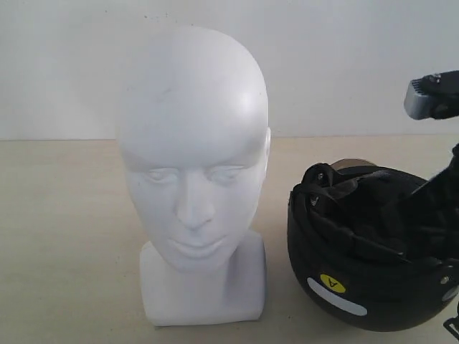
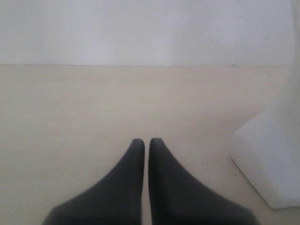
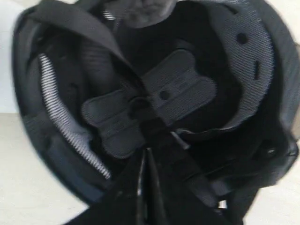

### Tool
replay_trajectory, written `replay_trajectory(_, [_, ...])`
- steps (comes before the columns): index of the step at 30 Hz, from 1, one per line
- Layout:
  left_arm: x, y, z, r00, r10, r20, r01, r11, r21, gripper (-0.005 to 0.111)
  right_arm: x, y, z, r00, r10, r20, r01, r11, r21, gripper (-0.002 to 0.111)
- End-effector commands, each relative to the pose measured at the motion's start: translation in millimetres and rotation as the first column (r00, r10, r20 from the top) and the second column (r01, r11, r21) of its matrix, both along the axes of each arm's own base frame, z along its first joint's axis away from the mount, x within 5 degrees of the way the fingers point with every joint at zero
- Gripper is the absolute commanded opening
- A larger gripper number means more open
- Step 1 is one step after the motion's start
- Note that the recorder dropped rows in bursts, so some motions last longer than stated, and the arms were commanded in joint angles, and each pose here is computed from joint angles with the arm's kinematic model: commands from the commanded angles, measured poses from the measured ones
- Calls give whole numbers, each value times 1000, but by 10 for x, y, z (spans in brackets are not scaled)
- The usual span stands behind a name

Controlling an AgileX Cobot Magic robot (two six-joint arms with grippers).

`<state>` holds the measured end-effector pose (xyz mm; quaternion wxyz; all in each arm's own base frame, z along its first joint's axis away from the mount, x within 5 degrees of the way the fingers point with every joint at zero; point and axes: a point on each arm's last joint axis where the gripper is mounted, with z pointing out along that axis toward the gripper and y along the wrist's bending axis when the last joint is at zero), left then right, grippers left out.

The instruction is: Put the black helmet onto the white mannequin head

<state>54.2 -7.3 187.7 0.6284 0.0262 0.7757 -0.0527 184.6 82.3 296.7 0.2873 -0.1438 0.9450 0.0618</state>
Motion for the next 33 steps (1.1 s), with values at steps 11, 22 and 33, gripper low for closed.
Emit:
replay_trajectory(11, [-1,1,-11,1000,-1,0,1,1000,6,4,-266,134,-187,992,114,45,-119,983,140,0])
replay_trajectory(22, [-1,1,-11,1000,-1,0,1,1000,6,4,-259,139,-179,996,83,43,-89,982,167,0])
replay_trajectory(33, [-1,1,-11,1000,-1,0,1,1000,6,4,-119,213,-341,997,75,-15,-72,987,145,0])
